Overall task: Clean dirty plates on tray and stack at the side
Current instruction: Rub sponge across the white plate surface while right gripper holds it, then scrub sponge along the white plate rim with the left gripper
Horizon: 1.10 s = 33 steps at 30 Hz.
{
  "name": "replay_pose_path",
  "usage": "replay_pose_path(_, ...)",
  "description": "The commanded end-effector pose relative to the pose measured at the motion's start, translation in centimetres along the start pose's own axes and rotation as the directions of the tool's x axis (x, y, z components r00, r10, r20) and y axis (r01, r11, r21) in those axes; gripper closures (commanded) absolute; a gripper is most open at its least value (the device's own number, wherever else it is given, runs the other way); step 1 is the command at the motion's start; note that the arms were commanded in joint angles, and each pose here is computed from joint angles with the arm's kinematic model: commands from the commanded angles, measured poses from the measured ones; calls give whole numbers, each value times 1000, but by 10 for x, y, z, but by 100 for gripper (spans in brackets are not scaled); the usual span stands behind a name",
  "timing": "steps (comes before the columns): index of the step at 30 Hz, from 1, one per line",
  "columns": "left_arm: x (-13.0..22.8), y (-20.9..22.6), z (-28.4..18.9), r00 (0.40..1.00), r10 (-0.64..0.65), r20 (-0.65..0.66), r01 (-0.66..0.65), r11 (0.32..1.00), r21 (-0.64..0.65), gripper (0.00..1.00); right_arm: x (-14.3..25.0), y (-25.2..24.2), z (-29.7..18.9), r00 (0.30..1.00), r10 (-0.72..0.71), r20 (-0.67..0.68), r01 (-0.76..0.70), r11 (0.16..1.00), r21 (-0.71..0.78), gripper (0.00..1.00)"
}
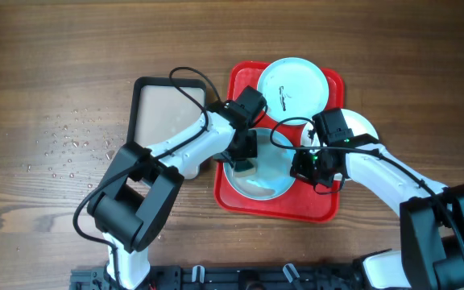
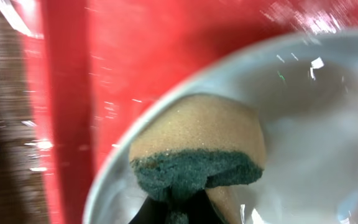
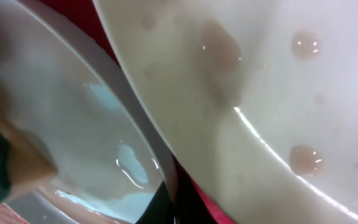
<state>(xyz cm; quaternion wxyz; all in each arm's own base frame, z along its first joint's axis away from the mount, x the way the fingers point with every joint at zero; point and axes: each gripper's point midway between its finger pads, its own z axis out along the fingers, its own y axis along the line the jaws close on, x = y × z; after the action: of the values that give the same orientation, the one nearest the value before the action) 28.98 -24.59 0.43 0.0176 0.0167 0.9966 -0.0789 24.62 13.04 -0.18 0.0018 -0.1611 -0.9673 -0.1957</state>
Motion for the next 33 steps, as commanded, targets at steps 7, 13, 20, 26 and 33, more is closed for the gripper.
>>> replay_pose_path(7,60,-26,34,963,213,-163,-205,977,64,96,-14,2,7,997,66,49,-65,998,-19,96)
replay_pose_path(13,63,-29,33,956,255,-144,-252,967,40,96,-20,20,5,995,85,56,-79,991,-107,96)
replay_pose_path(20,8,51,11,963,255,81,-189,862,-471,96,-22,26,4,995,89,54,-81,988,-134,96)
replay_pose_path(26,-26,77,-5,950,226,215,-66,819,-570,96,-18,23,5,995,90,42,-84,989,-123,96)
replay_pose_path(33,-42,92,0,966,83,244,43,881,-471,96,-16,21,5,995,91,34,-87,990,-114,96)
